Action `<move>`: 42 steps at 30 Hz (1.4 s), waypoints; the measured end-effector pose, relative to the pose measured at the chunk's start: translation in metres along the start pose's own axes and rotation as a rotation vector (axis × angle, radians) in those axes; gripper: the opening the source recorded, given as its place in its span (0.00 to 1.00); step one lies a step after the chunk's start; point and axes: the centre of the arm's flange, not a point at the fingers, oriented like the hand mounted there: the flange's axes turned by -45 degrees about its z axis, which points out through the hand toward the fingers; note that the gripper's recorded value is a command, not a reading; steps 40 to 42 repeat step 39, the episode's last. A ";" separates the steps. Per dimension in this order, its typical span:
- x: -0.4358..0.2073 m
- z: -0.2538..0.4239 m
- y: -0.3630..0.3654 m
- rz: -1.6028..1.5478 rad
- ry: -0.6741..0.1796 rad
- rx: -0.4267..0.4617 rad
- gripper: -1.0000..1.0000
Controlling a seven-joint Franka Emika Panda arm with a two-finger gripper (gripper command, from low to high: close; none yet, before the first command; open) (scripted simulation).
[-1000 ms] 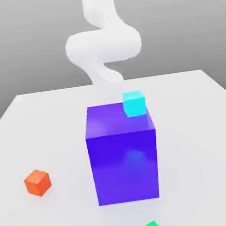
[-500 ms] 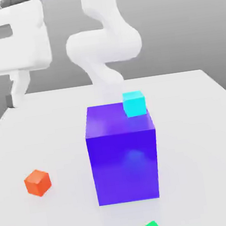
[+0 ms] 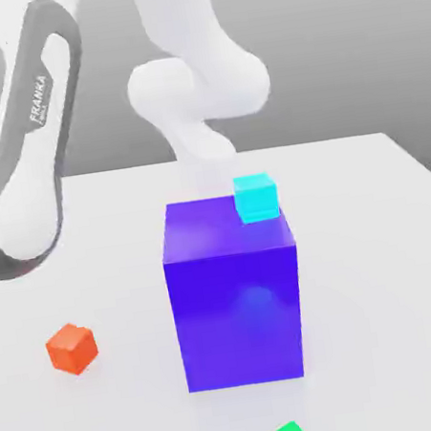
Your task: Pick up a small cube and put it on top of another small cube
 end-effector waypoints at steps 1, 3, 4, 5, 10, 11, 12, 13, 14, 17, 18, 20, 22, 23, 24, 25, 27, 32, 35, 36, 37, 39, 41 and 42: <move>0.001 0.016 0.002 0.005 -0.004 -0.003 0.50; 0.000 0.048 0.005 0.009 -0.007 -0.005 0.50; 0.000 0.059 0.005 0.010 -0.008 -0.006 0.00; 0.000 0.059 0.005 0.010 -0.008 -0.006 0.00; 0.000 0.064 0.005 0.011 -0.008 -0.005 0.00; 0.000 0.058 0.005 0.011 -0.008 -0.005 0.00; 0.000 0.047 0.005 0.010 -0.008 -0.005 0.00; 0.001 0.034 0.005 0.010 -0.008 -0.005 0.00; 0.001 0.019 0.005 0.010 -0.008 -0.005 0.00; -0.026 -0.005 -0.050 -0.115 -0.017 0.005 0.00; -0.039 -0.009 -0.073 -0.170 -0.019 0.008 0.00; -0.069 -0.017 -0.115 -0.280 -0.022 0.012 0.00; -0.102 -0.024 -0.153 -0.391 -0.023 0.013 0.00; -0.120 -0.028 -0.170 -0.448 -0.023 0.013 0.00; -0.139 -0.031 -0.187 -0.505 -0.022 0.012 0.00; -0.158 -0.033 -0.203 -0.563 -0.021 0.011 0.00; -0.197 -0.027 -0.235 -0.678 -0.017 0.007 0.00; -0.236 -0.001 -0.266 -0.794 -0.013 0.001 1.00; -0.248 0.007 -0.274 -0.827 -0.012 -0.001 1.00; -0.253 0.004 -0.278 -0.843 -0.011 -0.001 1.00; -0.256 -0.005 -0.281 -0.851 -0.011 -0.001 1.00; -0.258 -0.031 -0.282 -0.858 -0.011 -0.001 1.00; -0.258 -0.031 -0.282 -0.858 -0.011 -0.001 1.00; -0.258 -0.031 -0.282 -0.858 -0.011 -0.001 1.00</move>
